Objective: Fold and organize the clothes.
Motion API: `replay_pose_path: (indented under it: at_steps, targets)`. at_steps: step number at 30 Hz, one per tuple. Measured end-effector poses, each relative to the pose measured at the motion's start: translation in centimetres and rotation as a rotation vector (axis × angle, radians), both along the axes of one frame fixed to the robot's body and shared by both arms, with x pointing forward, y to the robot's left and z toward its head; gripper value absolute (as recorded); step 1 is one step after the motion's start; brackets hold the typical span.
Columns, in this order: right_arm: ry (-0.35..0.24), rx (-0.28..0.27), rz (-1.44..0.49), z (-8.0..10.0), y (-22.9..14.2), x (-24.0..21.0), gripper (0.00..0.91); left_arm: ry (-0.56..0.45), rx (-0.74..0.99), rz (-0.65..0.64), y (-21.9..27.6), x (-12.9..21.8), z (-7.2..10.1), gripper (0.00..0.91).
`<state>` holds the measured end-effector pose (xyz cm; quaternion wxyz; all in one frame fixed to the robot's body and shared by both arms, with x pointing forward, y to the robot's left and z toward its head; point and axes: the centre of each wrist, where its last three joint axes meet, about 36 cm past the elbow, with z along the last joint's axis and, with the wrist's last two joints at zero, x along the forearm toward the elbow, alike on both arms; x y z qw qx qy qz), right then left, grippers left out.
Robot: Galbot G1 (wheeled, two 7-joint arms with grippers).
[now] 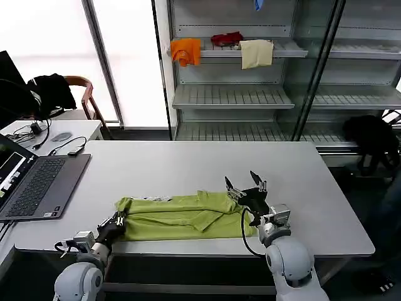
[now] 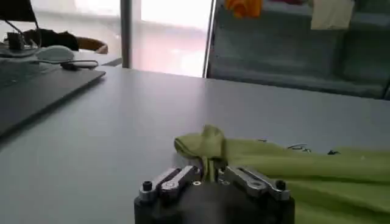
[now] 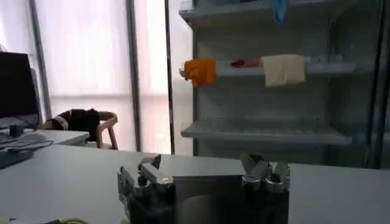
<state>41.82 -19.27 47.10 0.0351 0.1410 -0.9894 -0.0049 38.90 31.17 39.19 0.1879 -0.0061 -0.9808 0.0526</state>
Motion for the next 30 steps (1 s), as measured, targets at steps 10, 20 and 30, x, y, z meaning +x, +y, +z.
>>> replay_pose_path:
  at_steps: [10, 20, 30]
  targets:
    - [0.003, -0.007, -0.008, -0.2, -0.3, 0.1, 0.907, -0.102, 0.151, -0.015, 3.0, 0.6, 2.1, 0.000]
    - [0.009, -0.011, -0.002, -1.0, 0.2, 0.1, 0.907, -0.135, 0.452, -0.033, 11.7, 1.3, 5.9, 0.000]
    - [0.021, -0.018, -0.010, -1.9, 0.1, -0.2, 0.907, -0.139, 0.595, -0.057, 15.3, 1.5, 10.2, 0.010]
